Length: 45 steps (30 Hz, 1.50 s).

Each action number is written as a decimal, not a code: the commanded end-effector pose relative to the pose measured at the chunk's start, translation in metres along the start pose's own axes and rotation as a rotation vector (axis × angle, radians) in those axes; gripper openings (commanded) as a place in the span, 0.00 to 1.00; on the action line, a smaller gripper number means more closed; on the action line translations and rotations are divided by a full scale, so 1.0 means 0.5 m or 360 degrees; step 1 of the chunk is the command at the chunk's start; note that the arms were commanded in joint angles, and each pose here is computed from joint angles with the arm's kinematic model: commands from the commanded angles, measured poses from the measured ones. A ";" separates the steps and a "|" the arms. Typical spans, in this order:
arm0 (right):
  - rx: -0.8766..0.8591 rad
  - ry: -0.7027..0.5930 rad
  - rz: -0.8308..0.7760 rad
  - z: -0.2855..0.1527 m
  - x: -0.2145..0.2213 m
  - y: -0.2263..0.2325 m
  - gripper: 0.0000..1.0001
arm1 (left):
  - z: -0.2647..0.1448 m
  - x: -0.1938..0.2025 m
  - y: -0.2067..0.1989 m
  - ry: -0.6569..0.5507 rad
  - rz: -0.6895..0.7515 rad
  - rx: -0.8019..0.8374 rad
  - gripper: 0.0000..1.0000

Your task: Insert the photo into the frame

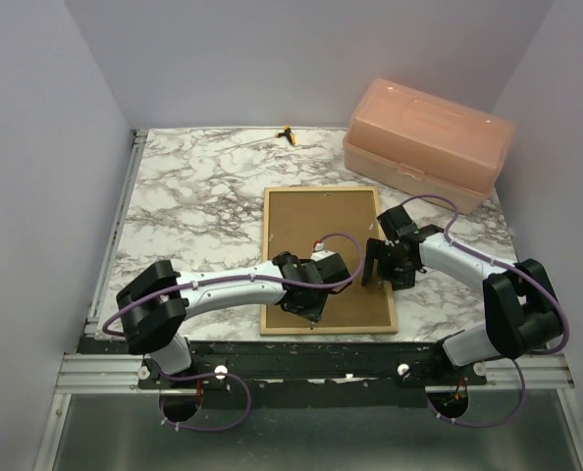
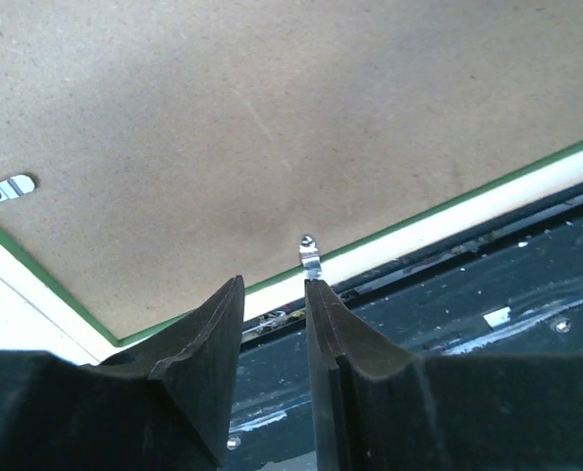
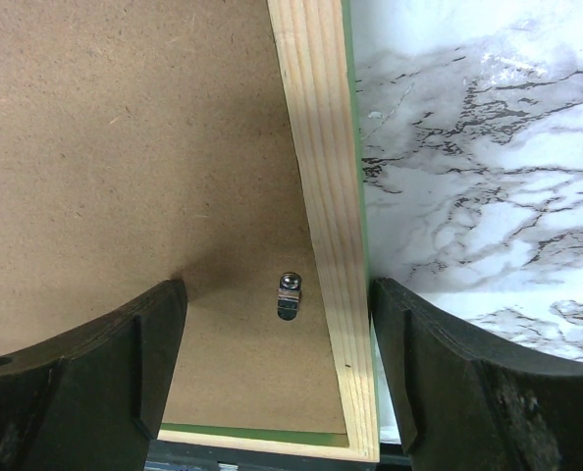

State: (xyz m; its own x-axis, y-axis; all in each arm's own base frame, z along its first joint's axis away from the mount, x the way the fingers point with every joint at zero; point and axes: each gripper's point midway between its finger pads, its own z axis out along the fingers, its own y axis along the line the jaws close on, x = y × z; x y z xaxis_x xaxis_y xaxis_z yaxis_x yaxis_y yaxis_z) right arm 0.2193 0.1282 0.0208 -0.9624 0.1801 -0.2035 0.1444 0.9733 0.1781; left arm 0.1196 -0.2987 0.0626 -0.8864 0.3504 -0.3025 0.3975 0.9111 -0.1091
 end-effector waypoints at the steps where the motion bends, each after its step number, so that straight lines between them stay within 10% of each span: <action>1: 0.0000 0.0022 0.0026 0.015 0.010 -0.004 0.82 | -0.006 -0.001 -0.039 0.0005 0.0051 0.0099 0.35; 14: 0.0009 0.0026 0.0028 0.017 0.011 -0.005 0.82 | 0.049 0.041 0.002 0.0169 0.0029 -0.0152 0.40; 36: 0.0052 0.0034 0.0039 0.025 0.014 -0.015 0.81 | 0.051 0.037 0.084 0.0176 -0.0003 -0.0460 0.08; 45: 0.0140 0.0042 0.0062 0.041 0.019 -0.036 0.49 | 0.055 0.036 0.095 0.0185 0.0032 -0.0456 0.06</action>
State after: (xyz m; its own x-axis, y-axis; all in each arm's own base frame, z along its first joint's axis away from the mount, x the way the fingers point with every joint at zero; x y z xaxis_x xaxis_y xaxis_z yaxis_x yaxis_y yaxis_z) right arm 0.2215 0.1309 0.0178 -0.9578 0.2101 -0.1962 0.1734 0.9666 0.1887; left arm 0.1229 -0.2882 0.0368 -0.9165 0.3353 -0.2182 0.3372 0.9410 0.0295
